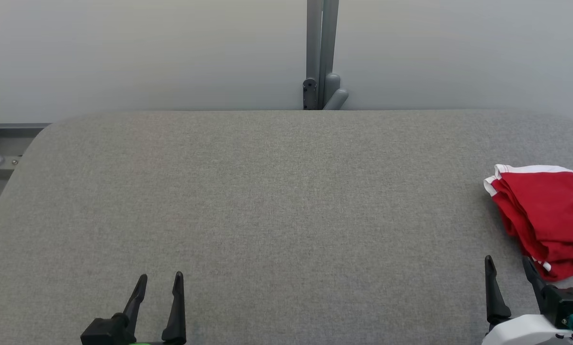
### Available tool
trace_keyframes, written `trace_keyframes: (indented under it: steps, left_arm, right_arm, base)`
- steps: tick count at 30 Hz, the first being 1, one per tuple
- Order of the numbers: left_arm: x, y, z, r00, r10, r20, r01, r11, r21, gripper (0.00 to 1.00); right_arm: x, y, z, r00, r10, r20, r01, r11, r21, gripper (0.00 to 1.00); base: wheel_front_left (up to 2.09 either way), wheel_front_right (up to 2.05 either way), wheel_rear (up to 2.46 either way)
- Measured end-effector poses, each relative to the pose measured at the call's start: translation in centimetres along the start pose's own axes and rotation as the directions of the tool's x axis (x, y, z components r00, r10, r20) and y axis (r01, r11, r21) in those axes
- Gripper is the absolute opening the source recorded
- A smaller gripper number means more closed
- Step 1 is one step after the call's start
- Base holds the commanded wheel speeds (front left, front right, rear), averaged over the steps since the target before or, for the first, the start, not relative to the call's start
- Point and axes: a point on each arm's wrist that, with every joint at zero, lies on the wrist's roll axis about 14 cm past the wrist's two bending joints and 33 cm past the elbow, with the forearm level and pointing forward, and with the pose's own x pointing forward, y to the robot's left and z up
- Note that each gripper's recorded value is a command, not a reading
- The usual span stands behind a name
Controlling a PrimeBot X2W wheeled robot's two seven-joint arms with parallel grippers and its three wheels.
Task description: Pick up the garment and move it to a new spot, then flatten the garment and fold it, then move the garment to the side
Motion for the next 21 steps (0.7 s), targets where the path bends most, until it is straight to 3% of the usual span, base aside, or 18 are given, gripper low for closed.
trace_keyframes:
  steps: [21]
  left_arm:
    - [-0.01, -0.15, 0.11, 1.000, -0.005, 0.004, 0.005, 1.000, 0.000, 1.00]
  right_arm:
    - [-0.20, -0.51, -0.25, 1.000, -0.016, -0.008, 0.016, 1.000, 0.003, 1.00]
  base:
    - [0.00, 0.00, 0.00]
